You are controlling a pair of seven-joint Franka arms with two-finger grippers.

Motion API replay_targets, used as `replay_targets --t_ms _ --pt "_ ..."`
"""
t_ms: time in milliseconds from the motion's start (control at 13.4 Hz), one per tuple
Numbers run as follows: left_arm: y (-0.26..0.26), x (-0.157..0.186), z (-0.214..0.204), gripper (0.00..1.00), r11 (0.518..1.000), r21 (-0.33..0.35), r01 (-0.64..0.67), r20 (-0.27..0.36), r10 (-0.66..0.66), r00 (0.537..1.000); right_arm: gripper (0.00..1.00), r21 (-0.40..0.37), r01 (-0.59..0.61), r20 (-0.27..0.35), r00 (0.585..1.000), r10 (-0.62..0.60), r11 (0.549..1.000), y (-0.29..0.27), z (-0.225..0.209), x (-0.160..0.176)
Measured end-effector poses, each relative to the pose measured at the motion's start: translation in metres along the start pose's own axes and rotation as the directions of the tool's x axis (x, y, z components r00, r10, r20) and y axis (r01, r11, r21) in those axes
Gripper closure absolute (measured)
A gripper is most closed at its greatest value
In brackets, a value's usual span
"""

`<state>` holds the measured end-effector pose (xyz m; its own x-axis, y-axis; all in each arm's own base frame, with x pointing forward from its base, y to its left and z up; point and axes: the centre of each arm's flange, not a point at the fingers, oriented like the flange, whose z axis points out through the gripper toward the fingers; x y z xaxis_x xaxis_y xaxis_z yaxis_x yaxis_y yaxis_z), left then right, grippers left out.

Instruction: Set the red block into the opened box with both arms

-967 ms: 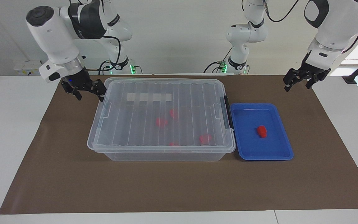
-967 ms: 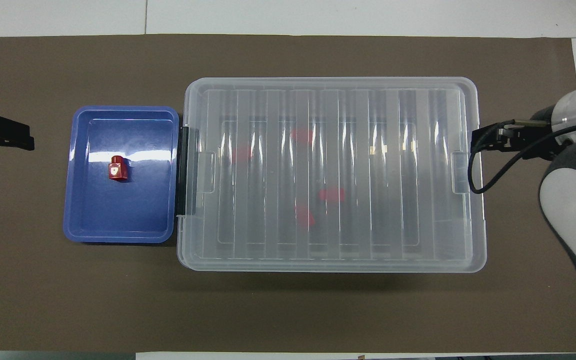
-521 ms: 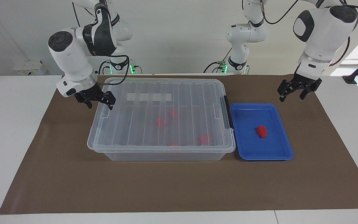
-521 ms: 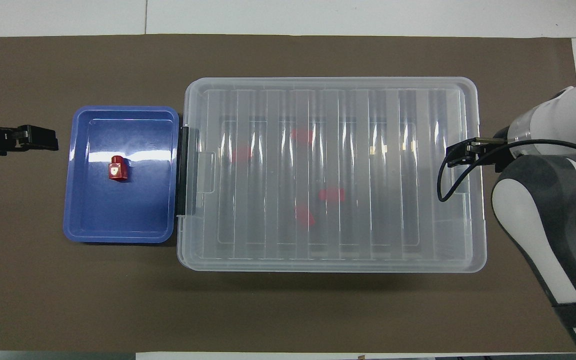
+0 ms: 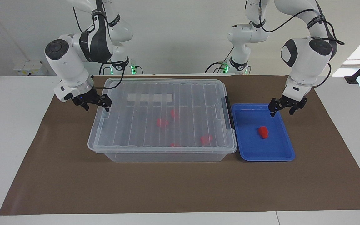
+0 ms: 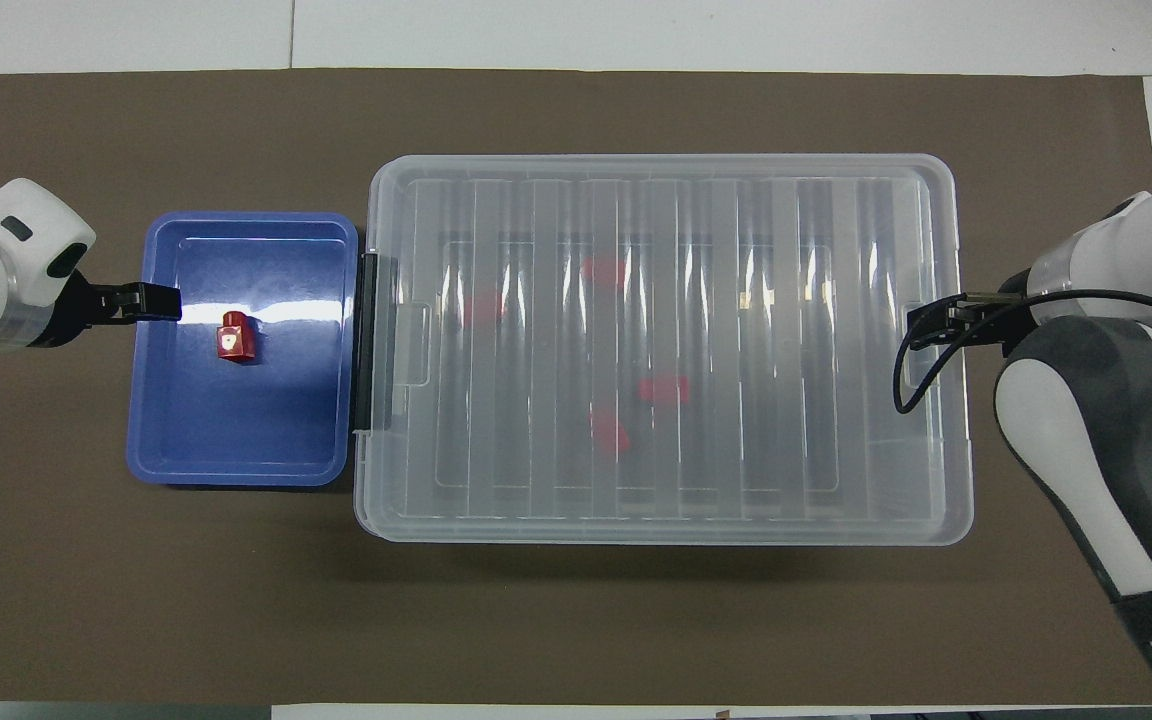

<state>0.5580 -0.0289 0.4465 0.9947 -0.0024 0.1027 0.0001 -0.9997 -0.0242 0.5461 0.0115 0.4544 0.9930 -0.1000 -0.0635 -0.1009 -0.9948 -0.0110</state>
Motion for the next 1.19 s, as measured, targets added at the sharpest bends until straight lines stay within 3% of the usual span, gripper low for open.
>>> replay_targets --t_ms 446,967,1041,1190 --pt "0.022 -0.010 0.087 0.05 0.999 -0.011 -0.042 -0.020 0.042 0.999 0.00 0.000 0.010 0.002 1.000 -0.010 1.000 0.016 0.001 0.000" --pt "0.024 -0.025 0.115 0.09 0.999 -0.012 -0.048 0.007 0.048 0.999 0.00 0.003 0.058 -0.010 0.998 -0.058 0.998 0.056 0.003 -0.001" --pt "0.024 -0.027 0.117 0.17 0.999 -0.012 -0.048 0.010 0.048 0.999 0.00 0.002 0.062 -0.014 0.998 -0.062 0.998 0.063 0.003 0.000" --pt "0.024 -0.029 0.120 0.44 0.999 -0.012 -0.049 0.010 0.049 0.999 0.00 0.000 0.067 -0.017 0.998 -0.067 0.998 0.073 0.004 0.000"
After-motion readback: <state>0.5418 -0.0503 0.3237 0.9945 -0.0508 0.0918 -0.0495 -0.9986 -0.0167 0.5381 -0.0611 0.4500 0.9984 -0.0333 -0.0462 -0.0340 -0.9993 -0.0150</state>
